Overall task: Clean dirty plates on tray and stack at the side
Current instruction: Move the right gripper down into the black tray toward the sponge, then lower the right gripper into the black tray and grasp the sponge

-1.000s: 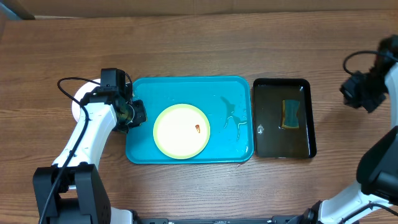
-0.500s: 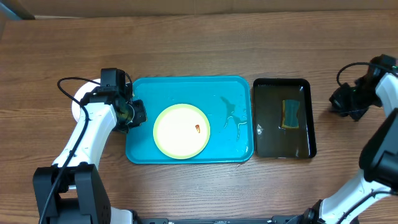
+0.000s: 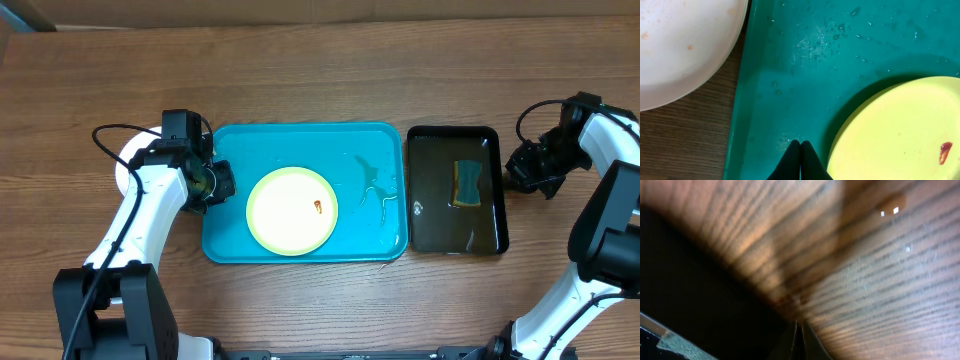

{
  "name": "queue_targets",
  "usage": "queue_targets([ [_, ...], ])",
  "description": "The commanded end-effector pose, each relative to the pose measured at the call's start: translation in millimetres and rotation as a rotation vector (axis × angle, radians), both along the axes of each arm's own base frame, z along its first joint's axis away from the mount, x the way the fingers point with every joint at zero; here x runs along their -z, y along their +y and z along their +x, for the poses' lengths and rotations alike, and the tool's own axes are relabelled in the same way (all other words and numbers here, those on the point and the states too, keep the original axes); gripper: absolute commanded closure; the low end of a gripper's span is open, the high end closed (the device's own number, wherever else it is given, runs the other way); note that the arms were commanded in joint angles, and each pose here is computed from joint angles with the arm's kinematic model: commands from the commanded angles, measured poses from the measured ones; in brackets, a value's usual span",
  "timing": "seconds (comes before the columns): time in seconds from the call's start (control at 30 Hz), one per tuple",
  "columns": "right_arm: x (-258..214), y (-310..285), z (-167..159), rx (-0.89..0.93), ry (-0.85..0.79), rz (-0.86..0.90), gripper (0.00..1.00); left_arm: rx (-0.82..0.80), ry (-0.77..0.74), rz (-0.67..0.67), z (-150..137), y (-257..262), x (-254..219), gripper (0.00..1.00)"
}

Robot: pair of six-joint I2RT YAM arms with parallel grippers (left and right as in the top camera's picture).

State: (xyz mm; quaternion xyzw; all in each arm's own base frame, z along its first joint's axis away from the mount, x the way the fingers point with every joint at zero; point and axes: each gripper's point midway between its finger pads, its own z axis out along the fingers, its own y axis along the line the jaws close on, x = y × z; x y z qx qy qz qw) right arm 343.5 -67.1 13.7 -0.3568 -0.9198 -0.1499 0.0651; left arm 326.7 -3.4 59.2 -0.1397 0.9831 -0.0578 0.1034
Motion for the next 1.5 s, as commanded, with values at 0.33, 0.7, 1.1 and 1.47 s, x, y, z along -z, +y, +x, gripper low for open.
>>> queue_targets([
  [0.33, 16, 5, -11, 0.009, 0.019, 0.016, 0.96, 0.03, 0.019, -0.007, -5, -4, 5, 0.96],
  [0.7, 15, 29, -11, -0.05, 0.019, 0.052, 0.96, 0.031, 0.019, -0.007, -4, -4, 5, 0.96],
  [1.1, 6, 23, 1, -0.065, -0.016, 0.038, 0.94, 0.031, 0.019, -0.007, -4, -4, 5, 0.93],
  [1.47, -109, 0, 23, -0.106, -0.044, -0.007, 0.7, 0.068, 0.053, -0.003, -14, -7, 7, 0.61],
])
